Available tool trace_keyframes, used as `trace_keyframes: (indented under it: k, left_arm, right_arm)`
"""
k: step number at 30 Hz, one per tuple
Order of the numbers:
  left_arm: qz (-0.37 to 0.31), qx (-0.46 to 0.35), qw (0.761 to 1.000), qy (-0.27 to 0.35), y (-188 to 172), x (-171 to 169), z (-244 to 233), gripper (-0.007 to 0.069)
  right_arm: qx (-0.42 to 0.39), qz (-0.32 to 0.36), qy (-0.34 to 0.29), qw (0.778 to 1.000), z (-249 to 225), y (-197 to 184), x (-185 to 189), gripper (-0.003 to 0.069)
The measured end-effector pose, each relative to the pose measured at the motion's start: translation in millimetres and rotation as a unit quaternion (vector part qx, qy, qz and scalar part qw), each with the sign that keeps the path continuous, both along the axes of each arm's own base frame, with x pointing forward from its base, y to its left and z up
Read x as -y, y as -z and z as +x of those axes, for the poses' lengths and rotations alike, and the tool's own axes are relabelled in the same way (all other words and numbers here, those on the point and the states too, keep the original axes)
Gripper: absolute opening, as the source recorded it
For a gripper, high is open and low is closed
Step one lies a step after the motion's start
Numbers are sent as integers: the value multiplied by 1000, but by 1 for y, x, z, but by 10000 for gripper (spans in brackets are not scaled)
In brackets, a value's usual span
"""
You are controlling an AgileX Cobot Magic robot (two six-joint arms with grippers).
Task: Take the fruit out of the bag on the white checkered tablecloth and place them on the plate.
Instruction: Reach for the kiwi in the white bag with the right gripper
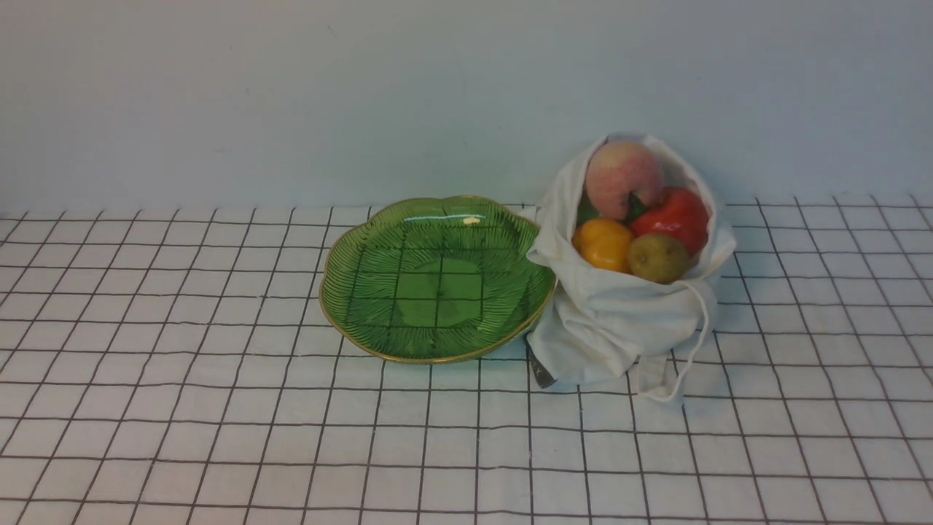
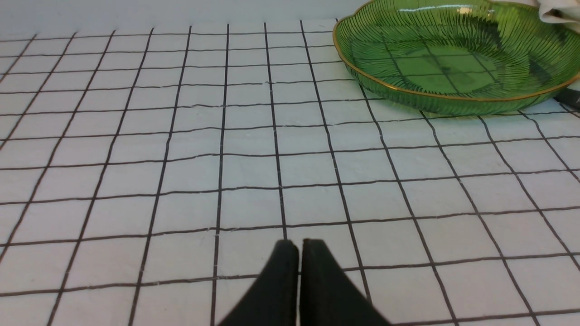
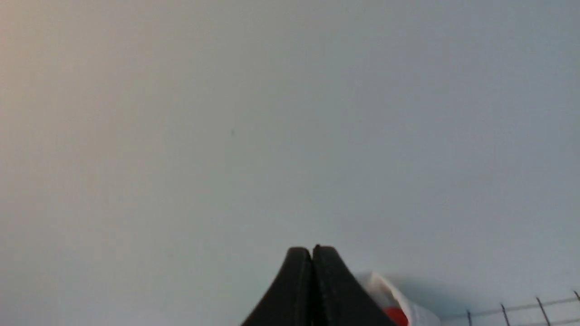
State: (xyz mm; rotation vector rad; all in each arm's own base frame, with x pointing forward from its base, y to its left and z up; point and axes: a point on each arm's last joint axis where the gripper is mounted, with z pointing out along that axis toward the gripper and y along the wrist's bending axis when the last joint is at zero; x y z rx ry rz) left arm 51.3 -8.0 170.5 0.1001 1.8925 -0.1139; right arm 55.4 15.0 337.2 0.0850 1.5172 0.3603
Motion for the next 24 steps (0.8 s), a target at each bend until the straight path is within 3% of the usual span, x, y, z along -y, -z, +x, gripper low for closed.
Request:
trace_keyframes:
  k: [3,4,8,12,17,19,24]
  left_arm:
    - [0,0,1000,0,0,0,0,-8]
    - [0,0,1000,0,0,0,0,-8]
    - [0,0,1000,0,0,0,0,-8]
    - [0,0,1000,0,0,0,0,-8]
    - [0,0,1000,0,0,0,0,-8]
    - [0,0,1000,0,0,0,0,-8]
    - [0,0,1000,0,0,0,0,-8]
  right_arm:
    - [-123,-42,-28,991,27,8,-5,-15]
    - [-215,-46,-43,975,46,21,-7,-14]
    - [-362,-25,-49,931,89,49,-8,8]
    - [-390,-36,-62,918,116,50,-9,71]
    - [-363,-50,-85,926,150,33,-13,210]
    - [-345,-68,-107,930,172,27,-20,319]
    - [-335,-126,-164,919,216,28,-46,481]
